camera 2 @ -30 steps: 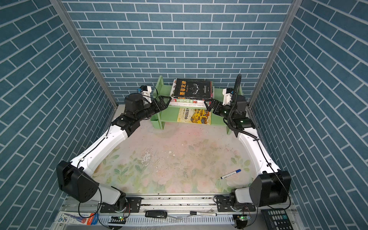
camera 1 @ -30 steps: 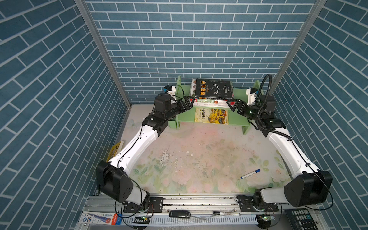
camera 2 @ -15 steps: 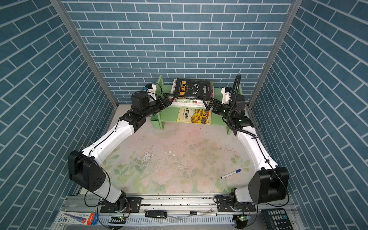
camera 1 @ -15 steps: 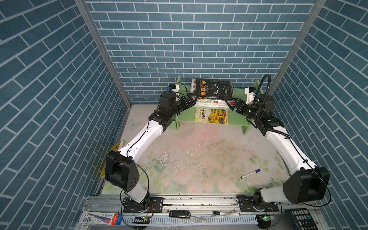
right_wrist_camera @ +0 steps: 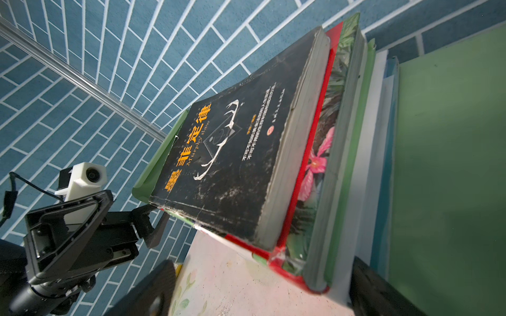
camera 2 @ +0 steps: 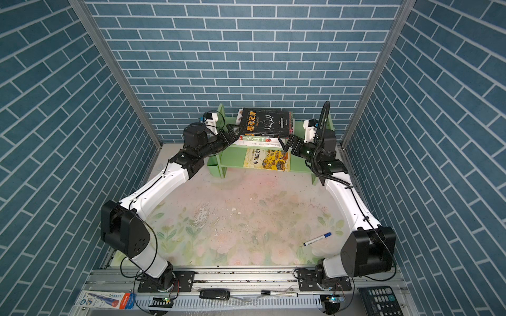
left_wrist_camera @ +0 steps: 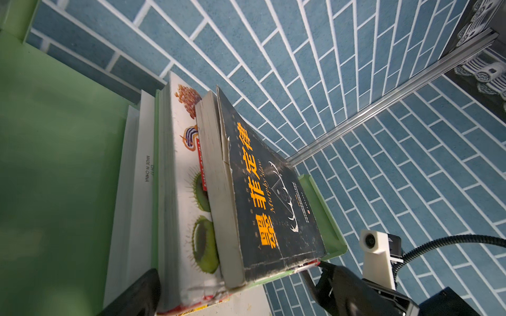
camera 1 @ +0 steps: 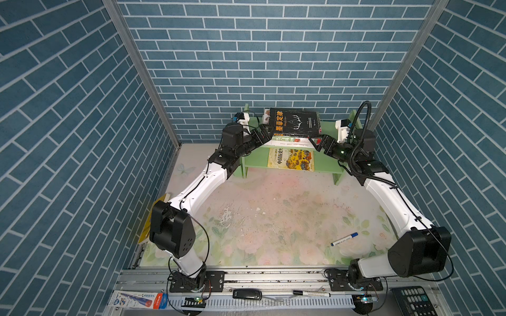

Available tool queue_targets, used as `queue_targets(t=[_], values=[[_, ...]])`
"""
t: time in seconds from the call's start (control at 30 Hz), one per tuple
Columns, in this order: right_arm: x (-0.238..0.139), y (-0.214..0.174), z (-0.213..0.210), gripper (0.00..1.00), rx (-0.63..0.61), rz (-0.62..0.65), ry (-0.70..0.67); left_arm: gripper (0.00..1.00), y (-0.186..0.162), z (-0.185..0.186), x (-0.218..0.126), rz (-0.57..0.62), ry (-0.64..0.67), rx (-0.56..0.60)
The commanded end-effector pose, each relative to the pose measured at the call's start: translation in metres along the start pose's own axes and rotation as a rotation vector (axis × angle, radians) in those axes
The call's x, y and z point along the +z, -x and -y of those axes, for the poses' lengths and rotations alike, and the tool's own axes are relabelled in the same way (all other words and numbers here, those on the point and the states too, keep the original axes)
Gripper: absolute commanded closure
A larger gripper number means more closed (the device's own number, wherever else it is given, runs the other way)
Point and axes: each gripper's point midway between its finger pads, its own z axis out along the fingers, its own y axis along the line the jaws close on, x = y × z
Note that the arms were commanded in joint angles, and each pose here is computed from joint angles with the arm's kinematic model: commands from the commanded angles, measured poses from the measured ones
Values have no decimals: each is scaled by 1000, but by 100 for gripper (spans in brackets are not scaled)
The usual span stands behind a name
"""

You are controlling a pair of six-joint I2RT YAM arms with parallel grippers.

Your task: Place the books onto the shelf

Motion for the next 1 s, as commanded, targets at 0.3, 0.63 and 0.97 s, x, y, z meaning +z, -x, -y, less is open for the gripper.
queue_targets(t=[0.3,0.63,0.97], values=[[5,25,-42,3,-63,73,114,0,-12,38,13,-49,-154,-14],[-3,30,-17,2,-61,140,-45,0,5,26,-10,20,-13,87],[-12,37,-17,1,-127,150,-95,0,11,-1,-20,37,128,123]])
